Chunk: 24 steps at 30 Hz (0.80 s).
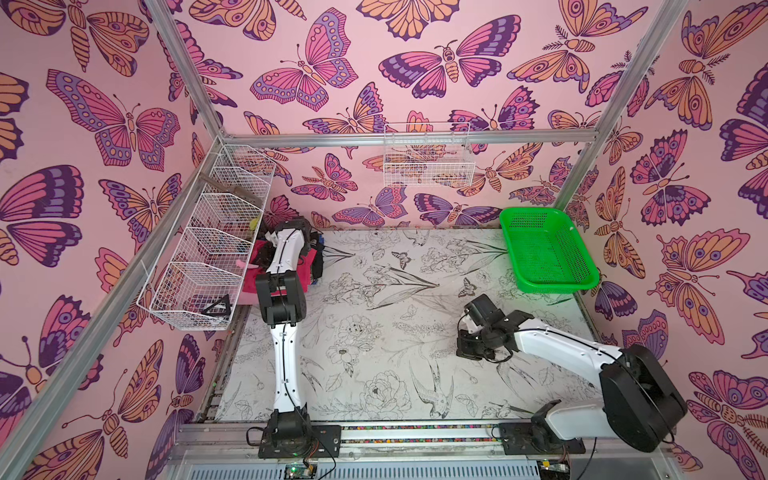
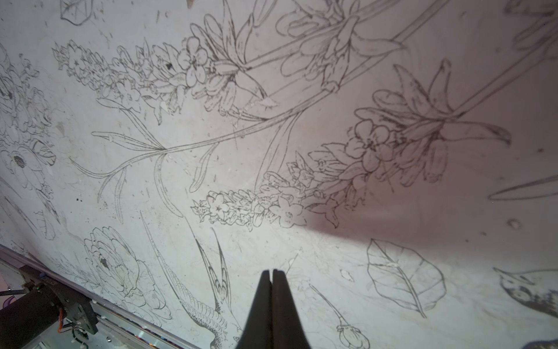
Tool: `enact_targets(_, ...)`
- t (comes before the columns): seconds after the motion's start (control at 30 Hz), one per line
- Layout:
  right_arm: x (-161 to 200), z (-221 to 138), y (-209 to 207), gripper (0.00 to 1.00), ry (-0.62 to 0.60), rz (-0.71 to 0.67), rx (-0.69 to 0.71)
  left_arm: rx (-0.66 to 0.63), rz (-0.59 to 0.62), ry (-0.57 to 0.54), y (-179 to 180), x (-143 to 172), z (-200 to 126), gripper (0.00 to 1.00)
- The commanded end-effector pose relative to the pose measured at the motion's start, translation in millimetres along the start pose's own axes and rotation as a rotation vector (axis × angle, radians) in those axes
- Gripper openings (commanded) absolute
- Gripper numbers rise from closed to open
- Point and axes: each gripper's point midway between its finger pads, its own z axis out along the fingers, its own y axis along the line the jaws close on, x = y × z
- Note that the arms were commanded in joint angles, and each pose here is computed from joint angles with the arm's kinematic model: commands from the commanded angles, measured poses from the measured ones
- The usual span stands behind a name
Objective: Fold and stack t-shirts
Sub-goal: Place the T-shirt at the t-shirt.
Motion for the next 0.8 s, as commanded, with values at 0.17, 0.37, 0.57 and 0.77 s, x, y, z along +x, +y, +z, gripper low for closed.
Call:
enact_targets(0.17, 2.6, 2.3, -2.2, 0.0, 0.009, -0.009, -0.005, 0.008, -0.082, -0.107, 32.9, -22.8, -45.8, 0.49)
enact_targets(0.37, 2.0, 6.3, -1.1, 0.0, 0.019, -0.007, -0.01, 0.007, -0.094, -0.146, 35.9, -28.4, -63.4, 0.5)
enact_targets(0.57, 2.2, 6.6, -1.3, 0.0, 0.019, -0.005, -0.009, 0.019, -0.086, -0.167, 29.8, -30.3, -74.7, 0.5)
enact_targets(0.77, 2.7, 5.5, -2.7, 0.0, 0.015, -0.005, -0.004, 0.0, -0.05, -0.135, 18.9, -24.1, -60.0, 0.46)
